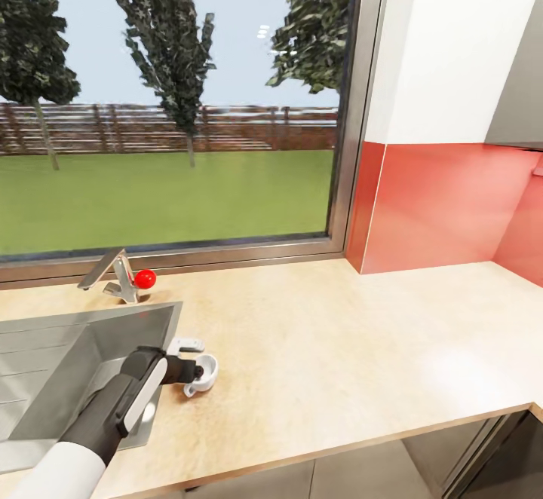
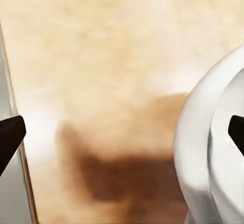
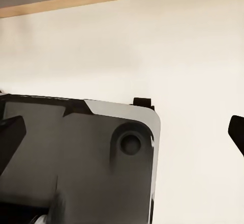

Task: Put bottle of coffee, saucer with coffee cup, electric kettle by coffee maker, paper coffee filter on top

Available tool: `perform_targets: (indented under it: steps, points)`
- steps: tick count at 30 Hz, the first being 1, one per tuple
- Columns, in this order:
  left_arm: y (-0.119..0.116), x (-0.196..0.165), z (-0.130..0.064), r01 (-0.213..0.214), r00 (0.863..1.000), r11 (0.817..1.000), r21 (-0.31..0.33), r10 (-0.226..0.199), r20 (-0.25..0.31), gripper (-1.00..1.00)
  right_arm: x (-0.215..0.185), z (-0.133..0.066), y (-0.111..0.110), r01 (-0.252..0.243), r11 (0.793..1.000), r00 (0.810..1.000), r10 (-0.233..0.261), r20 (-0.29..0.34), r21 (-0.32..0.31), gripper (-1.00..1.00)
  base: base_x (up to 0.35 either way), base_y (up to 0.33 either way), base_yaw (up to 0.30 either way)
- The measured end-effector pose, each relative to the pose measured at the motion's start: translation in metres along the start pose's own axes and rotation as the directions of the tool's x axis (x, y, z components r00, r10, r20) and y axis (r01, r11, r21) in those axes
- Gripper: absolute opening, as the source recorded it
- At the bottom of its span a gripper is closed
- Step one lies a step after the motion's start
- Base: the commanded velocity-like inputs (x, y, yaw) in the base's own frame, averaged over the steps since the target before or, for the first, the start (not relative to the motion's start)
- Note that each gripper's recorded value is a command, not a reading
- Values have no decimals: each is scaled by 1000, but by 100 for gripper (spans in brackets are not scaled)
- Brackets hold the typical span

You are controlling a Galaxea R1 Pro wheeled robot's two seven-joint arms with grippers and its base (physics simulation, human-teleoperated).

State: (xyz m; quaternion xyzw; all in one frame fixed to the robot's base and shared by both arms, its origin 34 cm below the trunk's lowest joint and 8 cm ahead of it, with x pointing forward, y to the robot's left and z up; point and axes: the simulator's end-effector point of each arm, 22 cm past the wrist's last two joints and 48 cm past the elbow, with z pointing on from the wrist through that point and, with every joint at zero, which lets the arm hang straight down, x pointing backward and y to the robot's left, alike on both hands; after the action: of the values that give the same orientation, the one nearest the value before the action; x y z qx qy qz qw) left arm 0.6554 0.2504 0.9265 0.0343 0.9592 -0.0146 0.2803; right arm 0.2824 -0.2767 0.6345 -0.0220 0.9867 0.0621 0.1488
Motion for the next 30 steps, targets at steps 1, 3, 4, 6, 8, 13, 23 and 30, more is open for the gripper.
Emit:
perform_targets:
  steps: [1, 3, 4, 6, 8, 13, 23, 30]
  points:
    - [0, 0, 0, 0, 1000, 1000, 0, 0, -1, 100, 0, 0, 0, 0, 1000, 1000, 0, 0, 0, 100, 0, 0, 0]
    - [0, 1, 1, 1, 1000, 1000, 1, -1, -3, 100, 0, 0, 0, 0, 1000, 1000, 0, 0, 0, 100, 0, 0, 0]
    - [0, 1, 1, 1, 1000, 1000, 1, -1, -4, 100, 0, 0, 0, 0, 1000, 1000, 0, 0, 0, 100, 0, 0, 0]
    - [0, 2, 1, 2, 1000, 1000, 2, -2, -5, 100, 0, 0, 0, 0, 1000, 1000, 0, 0, 0, 100, 0, 0, 0]
    - [-1, 2, 1, 2, 1000, 1000, 3, -2, -5, 100, 0, 0, 0, 0, 1000, 1000, 0, 0, 0, 100, 0, 0, 0]
    - [-4, 2, 1, 3, 1000, 1000, 8, -3, -6, 100, 0, 0, 0, 0, 1000, 1000, 0, 0, 0, 100, 0, 0, 0]
    - [-12, 4, 2, -23, 1000, 1000, 13, 23, -11, -100, 0, 0, 0, 0, 1000, 1000, 0, 0, 0, 100, 0, 0, 0]
    - [-23, 5, 2, -22, 1000, 999, 44, 22, -11, -100, 0, 0, -1, 0, 1000, 1000, 0, 1, 2, 100, 0, 0, 0]
